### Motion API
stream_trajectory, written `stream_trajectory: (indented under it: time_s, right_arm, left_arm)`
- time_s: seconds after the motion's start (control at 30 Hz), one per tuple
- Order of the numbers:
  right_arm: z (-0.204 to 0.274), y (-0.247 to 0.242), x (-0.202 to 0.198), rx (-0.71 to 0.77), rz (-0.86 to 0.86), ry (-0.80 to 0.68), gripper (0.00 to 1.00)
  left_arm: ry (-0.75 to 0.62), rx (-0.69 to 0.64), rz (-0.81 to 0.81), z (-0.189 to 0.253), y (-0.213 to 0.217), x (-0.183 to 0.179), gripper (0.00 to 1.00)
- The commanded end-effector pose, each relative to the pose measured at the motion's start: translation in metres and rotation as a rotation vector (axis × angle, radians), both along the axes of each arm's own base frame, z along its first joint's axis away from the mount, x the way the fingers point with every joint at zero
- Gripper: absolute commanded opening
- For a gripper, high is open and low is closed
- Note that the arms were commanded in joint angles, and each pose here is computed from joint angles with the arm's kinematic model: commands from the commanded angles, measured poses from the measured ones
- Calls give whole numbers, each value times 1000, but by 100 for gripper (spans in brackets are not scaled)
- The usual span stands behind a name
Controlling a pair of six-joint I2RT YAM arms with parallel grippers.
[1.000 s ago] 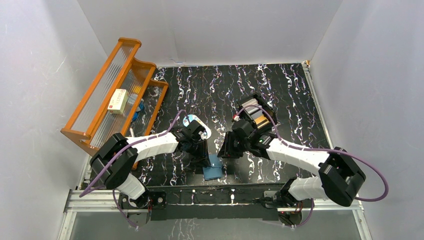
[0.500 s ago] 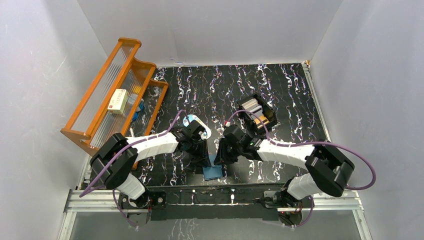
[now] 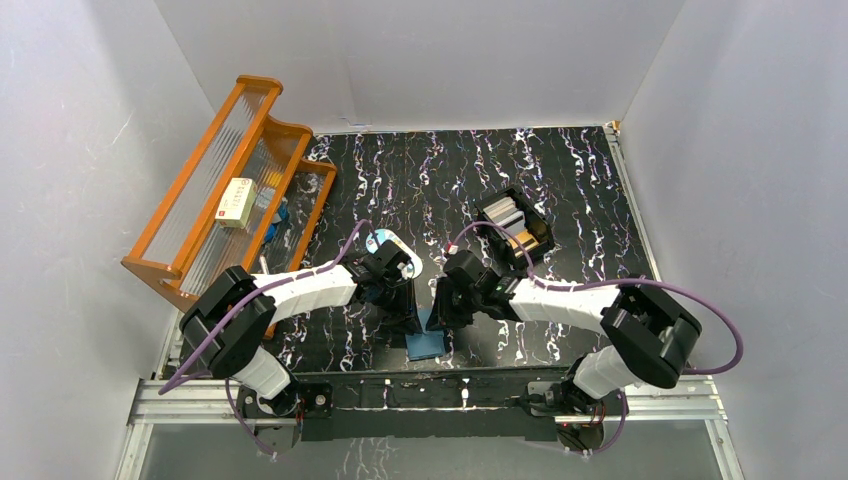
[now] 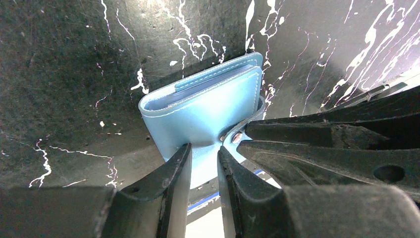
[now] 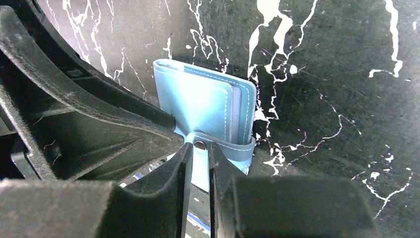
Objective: Put the credit cards into the card holder
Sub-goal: Close the card holder at the center of the board.
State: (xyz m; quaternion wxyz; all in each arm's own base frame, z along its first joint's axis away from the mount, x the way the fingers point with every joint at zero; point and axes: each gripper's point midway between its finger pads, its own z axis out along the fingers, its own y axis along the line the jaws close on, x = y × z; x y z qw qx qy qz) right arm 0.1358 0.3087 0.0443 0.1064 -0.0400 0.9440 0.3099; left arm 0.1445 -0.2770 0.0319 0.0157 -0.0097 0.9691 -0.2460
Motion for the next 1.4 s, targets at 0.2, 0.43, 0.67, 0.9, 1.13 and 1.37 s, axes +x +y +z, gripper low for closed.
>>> stream_trajectory:
  time_s: [0.2,0.43,0.67,0.9,1.13,1.37]
  right_arm:
    - [14,20,4,61,31,-30,24]
    - [11,22,0,40,42,-31,22]
    - [0,14,-1,-56,43,-39,21]
    - [-8,11,-2,-150,60,-71,20]
    - [-13,9,-5,-248,83,-109,19]
    - [-22,6,-11,-376,118,-154,19]
  left_arm:
    - [-24,59,14,-7,9,4,25]
    - [-26,52,21,-5,8,4,22]
    - [-59,-4,41,17,3,7,20]
    - [-87,-11,74,32,9,9,20]
    - [-77,11,158,30,37,18,20]
    - [-58,1,217,24,59,23,20]
